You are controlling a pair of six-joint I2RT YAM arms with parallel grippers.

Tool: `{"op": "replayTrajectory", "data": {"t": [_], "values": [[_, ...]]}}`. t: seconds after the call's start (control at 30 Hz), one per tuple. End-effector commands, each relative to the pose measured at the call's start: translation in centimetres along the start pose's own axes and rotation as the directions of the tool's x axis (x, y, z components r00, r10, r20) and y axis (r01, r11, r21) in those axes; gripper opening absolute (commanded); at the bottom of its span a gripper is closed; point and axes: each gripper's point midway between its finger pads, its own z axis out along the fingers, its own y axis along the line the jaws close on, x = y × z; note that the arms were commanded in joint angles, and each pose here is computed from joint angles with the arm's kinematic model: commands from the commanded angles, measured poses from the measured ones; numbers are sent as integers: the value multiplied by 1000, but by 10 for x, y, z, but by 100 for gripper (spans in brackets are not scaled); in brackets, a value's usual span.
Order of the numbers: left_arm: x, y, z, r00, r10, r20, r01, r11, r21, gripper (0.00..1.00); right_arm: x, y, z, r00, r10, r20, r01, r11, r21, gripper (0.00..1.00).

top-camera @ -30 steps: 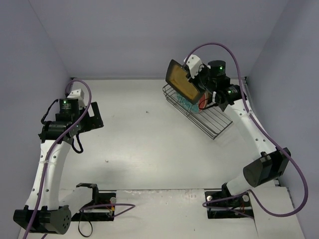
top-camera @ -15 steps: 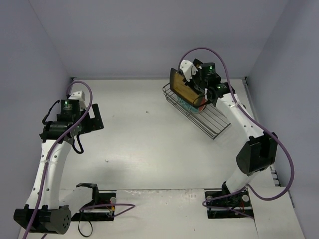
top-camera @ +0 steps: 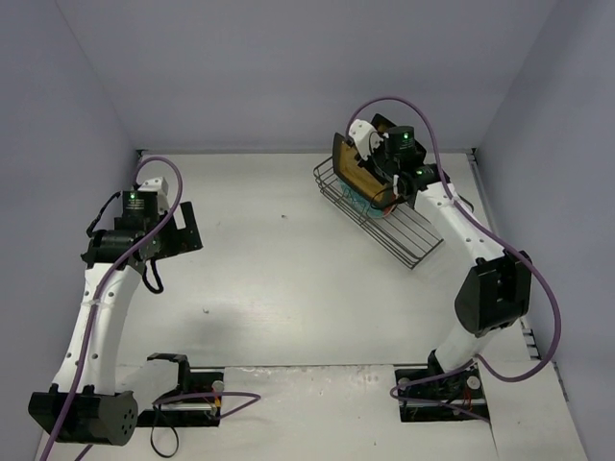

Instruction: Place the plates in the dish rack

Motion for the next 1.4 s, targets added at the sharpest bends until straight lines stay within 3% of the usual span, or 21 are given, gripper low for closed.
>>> {"op": "replayTrajectory", "data": {"t": [0.0,0.5,0.6,0.67,0.7,0.8,1.13,1.37], "values": [[-15,-5,-3,999,18,50,-19,1000,21,97,-46,-39,-13,985,-7,172,-17,991,135,0],[-12,-5,-7,999,20,42,-20,1000,19,97,-16,-9,23,987,91,136,-94,995,16,0],[-12,-4,-10,999,20,40,-20,1000,18,97,-13,-9,26,986,110,125,-113,993,17,7],[-12,-4,-11,999,18,40,-19,1000,18,97,-12,-7,27,985,128,117,-130,991,14,16],[-12,-4,-12,999,17,42,-17,1000,19,97,-11,-8,27,985,132,112,-135,991,19,27],[-14,-6,-15,999,15,48,-16,999,29,97,-10,-10,25,983,148,110,-152,988,28,38],[-20,-13,-33,998,-2,62,-2,998,64,97,-21,-30,-9,973,197,122,-210,972,107,57],[-21,-14,-47,997,-7,82,2,998,61,97,-50,-59,-86,940,251,231,-300,931,208,73]]}}
